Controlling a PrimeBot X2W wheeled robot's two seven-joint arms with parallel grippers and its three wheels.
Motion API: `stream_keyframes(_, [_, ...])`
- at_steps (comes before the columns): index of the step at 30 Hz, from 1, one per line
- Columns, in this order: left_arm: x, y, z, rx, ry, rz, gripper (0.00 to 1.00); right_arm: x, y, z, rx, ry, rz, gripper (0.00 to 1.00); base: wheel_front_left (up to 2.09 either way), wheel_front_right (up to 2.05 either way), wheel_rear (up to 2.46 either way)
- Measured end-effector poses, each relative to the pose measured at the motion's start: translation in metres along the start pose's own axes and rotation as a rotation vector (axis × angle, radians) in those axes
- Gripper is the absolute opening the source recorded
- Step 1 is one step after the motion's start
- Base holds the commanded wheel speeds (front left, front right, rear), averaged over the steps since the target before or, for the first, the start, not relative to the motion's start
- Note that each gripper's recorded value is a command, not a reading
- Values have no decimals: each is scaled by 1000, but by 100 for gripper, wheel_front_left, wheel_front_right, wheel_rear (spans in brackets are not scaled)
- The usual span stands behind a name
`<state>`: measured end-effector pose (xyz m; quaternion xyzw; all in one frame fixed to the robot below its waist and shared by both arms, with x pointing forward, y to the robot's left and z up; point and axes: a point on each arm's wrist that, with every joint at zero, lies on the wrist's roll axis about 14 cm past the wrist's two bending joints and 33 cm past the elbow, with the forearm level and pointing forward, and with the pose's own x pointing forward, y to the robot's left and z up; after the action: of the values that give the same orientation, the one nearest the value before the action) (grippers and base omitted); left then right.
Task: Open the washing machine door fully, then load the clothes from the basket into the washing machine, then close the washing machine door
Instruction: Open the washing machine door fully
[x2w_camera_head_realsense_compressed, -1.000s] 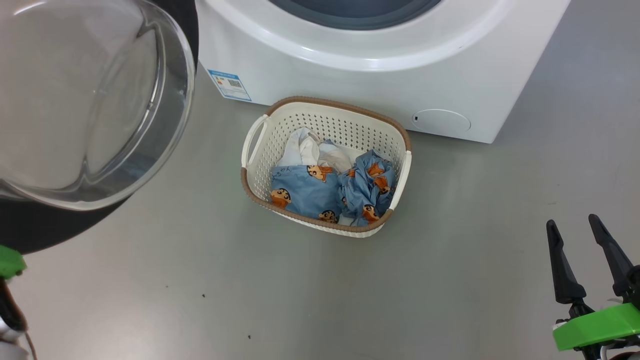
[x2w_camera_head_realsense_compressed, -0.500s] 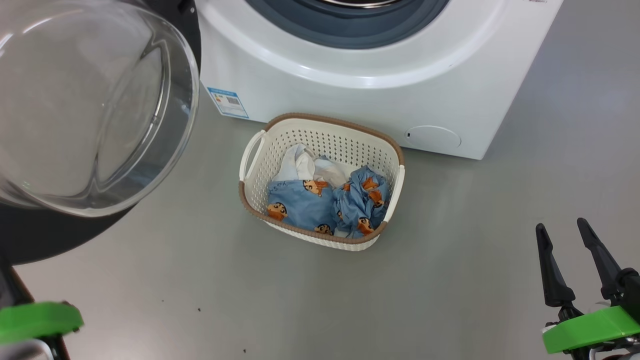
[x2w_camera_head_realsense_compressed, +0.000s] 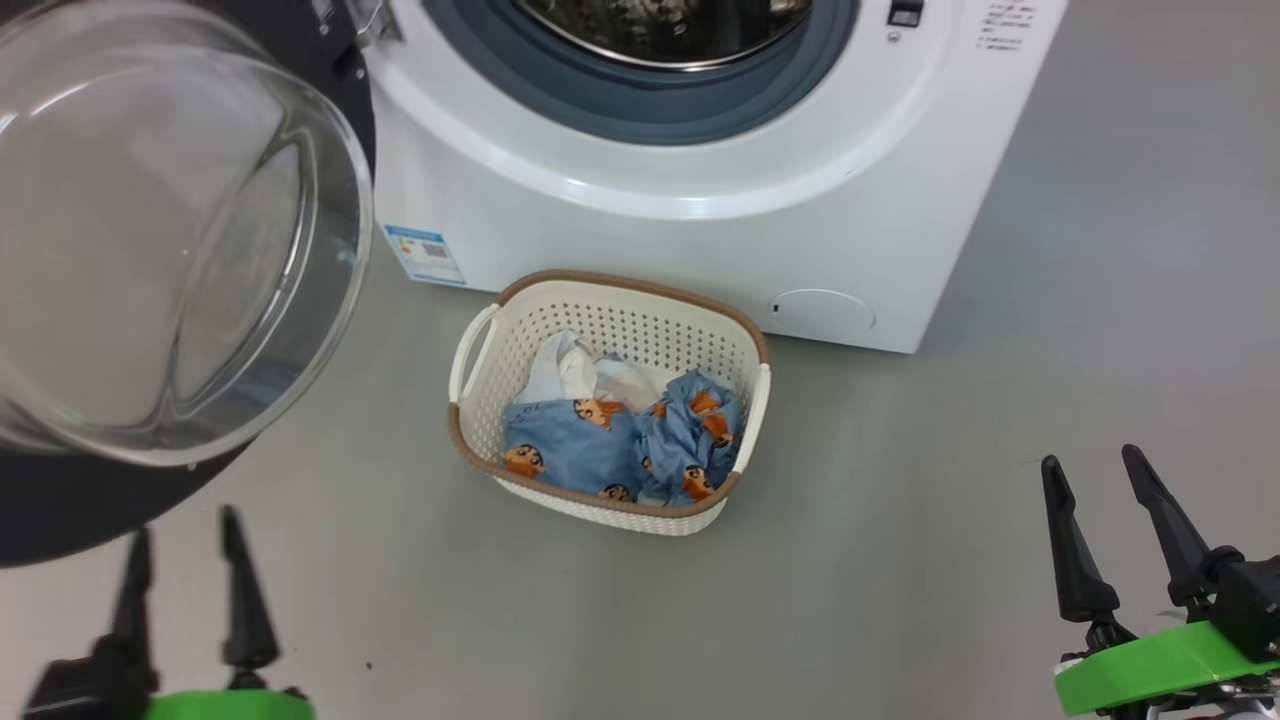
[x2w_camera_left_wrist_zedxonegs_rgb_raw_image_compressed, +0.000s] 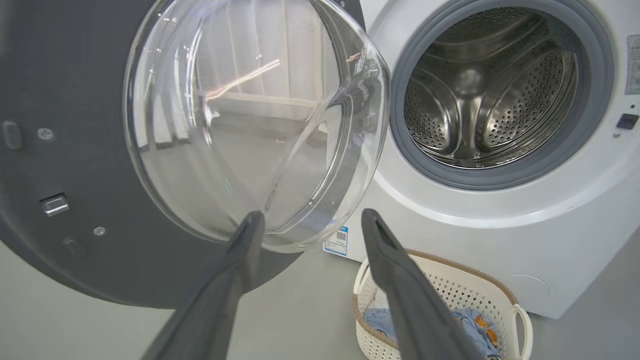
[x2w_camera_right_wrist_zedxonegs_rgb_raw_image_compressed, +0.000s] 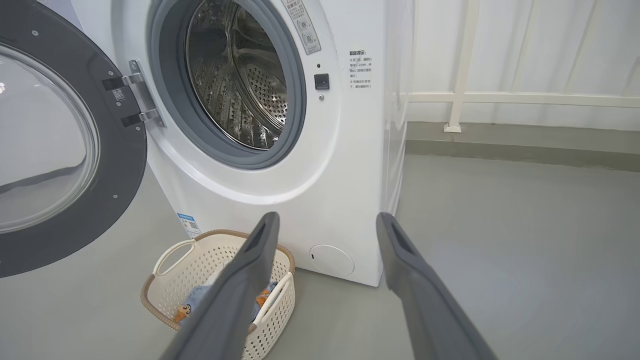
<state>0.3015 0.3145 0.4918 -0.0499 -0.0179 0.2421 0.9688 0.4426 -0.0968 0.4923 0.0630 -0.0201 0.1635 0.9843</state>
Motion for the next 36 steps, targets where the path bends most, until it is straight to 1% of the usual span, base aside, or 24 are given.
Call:
stream_keyframes(7, [-4, -56, -5, -27, 14, -172, 100, -12, -9, 9, -5, -19, -38, 100, 0, 0, 0])
stream_keyframes(15, [-5, -100, -11, -43, 47, -309, 100, -30, -18, 17, -11, -35, -83, 100, 0, 0, 0])
stream_keyframes(23, [-4, -132, -12, -41, 56, -421, 100, -59, -30, 20, -10, -36, -151, 100, 0, 0, 0])
stream_keyframes(29, [-6, -153, -12, -45, 64, -482, 100, -74, -41, 30, -17, -61, -200, 100, 0, 0, 0])
stream_keyframes(36, [-11, -158, -13, -40, 73, -502, 100, -88, -46, 36, -22, -77, -230, 100, 0, 0, 0])
